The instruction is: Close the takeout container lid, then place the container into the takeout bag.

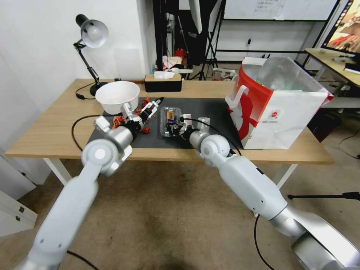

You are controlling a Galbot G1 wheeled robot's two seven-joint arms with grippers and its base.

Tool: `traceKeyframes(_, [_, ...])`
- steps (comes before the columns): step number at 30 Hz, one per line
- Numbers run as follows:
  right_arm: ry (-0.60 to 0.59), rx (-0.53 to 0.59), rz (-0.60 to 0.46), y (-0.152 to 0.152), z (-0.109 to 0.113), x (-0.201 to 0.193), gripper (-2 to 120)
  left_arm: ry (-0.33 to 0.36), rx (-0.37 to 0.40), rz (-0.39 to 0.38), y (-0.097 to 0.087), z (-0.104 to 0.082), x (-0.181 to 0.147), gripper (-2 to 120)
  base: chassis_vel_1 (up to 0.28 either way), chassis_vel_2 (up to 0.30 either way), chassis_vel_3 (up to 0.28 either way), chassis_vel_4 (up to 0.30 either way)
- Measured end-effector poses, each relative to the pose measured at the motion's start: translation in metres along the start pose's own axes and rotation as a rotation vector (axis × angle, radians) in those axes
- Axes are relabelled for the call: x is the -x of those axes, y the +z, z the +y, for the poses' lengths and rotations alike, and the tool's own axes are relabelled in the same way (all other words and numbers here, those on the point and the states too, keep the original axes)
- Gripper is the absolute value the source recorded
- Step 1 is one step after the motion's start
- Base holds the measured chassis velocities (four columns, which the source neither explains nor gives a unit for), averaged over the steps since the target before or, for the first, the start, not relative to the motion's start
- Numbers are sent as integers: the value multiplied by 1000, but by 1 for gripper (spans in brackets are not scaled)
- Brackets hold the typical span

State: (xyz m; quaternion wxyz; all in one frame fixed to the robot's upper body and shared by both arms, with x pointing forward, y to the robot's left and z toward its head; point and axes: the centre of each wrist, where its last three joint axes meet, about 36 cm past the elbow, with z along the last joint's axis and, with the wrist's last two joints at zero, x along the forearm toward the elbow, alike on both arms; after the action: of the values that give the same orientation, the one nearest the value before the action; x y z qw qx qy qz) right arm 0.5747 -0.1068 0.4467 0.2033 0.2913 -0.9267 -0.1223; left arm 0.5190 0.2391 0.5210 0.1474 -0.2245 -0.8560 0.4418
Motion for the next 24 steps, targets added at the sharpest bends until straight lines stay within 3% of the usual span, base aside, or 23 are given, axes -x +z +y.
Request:
traceKeyframes(9, [-3, -2, 1, -1, 1, 1, 0, -56, 30, 68, -11, 14, 44, 100, 0, 0, 0, 0])
traceKeyframes(16, [-5, -4, 2, -1, 2, 0, 0, -137, 63, 120, -17, 22, 60, 100, 0, 0, 0, 0])
traceKeyframes(24, [-6, -6, 5, 0, 2, -1, 0, -180, 82, 160, -24, 28, 70, 100, 0, 0, 0, 0])
